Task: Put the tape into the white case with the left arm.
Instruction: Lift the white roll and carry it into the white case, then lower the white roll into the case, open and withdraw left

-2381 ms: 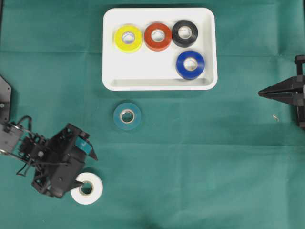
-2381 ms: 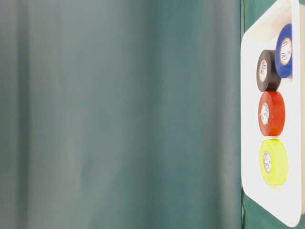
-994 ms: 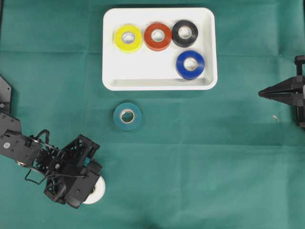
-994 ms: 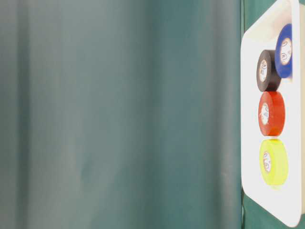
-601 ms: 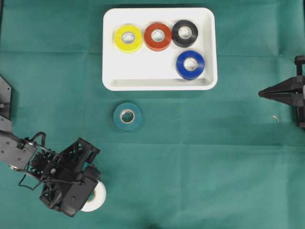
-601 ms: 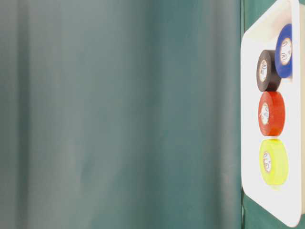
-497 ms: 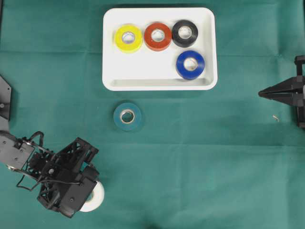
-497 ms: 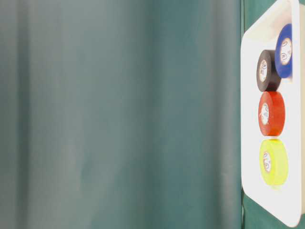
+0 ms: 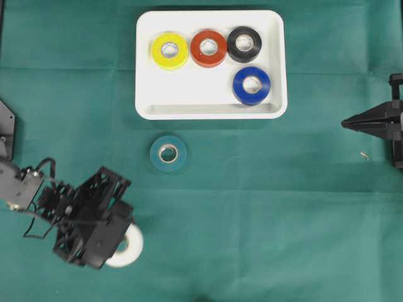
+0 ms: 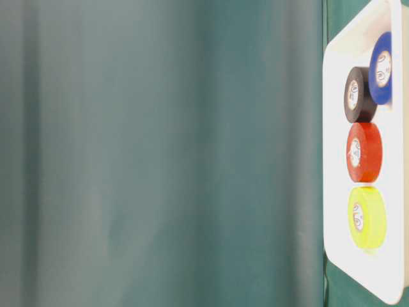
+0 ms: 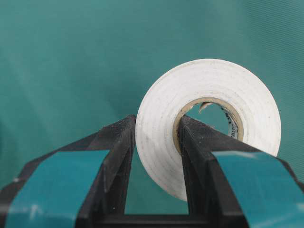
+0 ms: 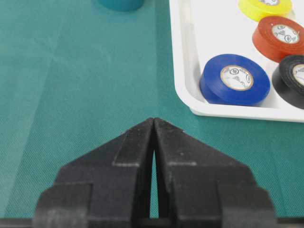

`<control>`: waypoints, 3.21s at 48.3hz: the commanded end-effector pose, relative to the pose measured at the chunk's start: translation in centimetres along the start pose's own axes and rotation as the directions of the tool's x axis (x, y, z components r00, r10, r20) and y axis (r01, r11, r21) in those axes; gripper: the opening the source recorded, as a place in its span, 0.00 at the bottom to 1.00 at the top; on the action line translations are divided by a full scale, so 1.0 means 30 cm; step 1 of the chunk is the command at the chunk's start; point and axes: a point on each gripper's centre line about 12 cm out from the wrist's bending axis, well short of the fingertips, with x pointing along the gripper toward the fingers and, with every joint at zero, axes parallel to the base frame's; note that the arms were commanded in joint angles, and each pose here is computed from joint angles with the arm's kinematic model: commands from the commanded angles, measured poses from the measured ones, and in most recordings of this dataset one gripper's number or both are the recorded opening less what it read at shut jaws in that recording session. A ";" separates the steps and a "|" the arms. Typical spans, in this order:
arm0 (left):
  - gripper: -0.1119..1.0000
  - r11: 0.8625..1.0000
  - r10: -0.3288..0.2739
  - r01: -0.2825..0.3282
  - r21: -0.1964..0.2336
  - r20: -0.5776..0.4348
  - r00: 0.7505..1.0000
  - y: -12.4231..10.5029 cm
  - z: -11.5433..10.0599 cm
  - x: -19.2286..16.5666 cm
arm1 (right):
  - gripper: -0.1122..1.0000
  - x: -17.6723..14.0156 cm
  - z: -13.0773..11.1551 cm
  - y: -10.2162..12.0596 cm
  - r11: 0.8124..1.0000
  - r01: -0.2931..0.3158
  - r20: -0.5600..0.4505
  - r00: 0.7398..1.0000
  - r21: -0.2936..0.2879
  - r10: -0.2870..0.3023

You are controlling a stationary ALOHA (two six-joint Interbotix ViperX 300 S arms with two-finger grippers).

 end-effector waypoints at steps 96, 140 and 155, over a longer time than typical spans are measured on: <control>0.33 0.859 0.469 -0.476 -0.187 -0.081 0.879 1.024 -0.082 -0.010 | 0.02 0.005 0.011 0.000 1.000 0.001 0.005 1.000 0.000 -0.001; 0.85 0.859 0.468 -0.472 -0.195 -0.072 0.881 1.007 -0.067 -0.026 | 0.02 0.004 0.011 -0.001 1.000 0.002 0.006 1.000 0.001 -0.002; 0.84 0.861 0.479 -0.474 -0.183 -0.020 0.878 0.921 -0.036 -0.124 | 0.02 0.004 0.011 -0.001 1.000 0.002 0.006 1.000 0.001 -0.002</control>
